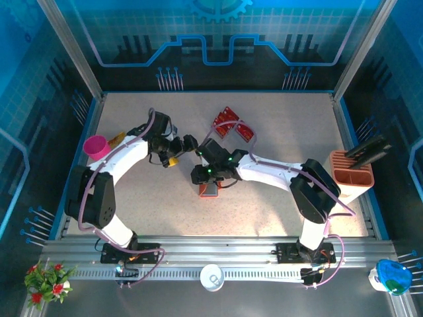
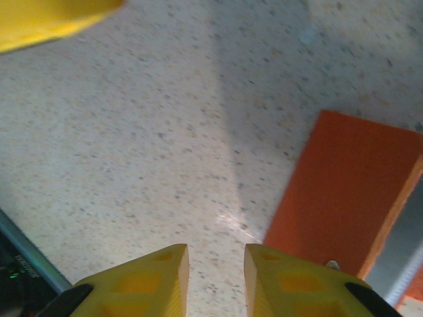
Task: Put the credit cards into the card holder
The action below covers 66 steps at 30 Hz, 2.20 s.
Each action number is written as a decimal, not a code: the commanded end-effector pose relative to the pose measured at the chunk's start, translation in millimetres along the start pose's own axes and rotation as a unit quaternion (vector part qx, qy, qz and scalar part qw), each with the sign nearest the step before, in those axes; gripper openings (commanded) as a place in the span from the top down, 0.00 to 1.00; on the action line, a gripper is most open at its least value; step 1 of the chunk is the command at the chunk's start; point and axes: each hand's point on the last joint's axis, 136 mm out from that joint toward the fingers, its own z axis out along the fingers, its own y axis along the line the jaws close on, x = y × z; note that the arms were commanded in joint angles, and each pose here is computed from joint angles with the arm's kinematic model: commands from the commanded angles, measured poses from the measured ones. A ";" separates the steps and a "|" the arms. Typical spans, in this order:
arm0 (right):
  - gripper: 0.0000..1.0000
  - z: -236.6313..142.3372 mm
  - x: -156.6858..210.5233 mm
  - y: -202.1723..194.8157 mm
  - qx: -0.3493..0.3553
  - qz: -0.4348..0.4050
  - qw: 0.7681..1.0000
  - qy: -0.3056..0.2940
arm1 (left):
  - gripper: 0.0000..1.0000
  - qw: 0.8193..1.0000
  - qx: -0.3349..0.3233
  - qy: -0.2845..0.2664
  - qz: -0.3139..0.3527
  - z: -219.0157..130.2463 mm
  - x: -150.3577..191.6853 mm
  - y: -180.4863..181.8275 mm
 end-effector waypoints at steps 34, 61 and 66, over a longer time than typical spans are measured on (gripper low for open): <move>0.87 11.4 46.8 -68.0 0.037 0.071 0.997 0.012 | 0.01 0.971 -0.139 0.137 0.137 69.4 86.7 57.5; 0.91 19.4 59.1 -76.4 0.035 0.090 0.995 0.029 | 0.01 0.957 -0.199 0.128 0.165 52.3 83.4 59.5; 0.91 18.6 58.0 -75.7 0.034 0.090 0.995 0.026 | 0.01 0.954 -0.209 0.123 0.179 51.6 80.3 54.2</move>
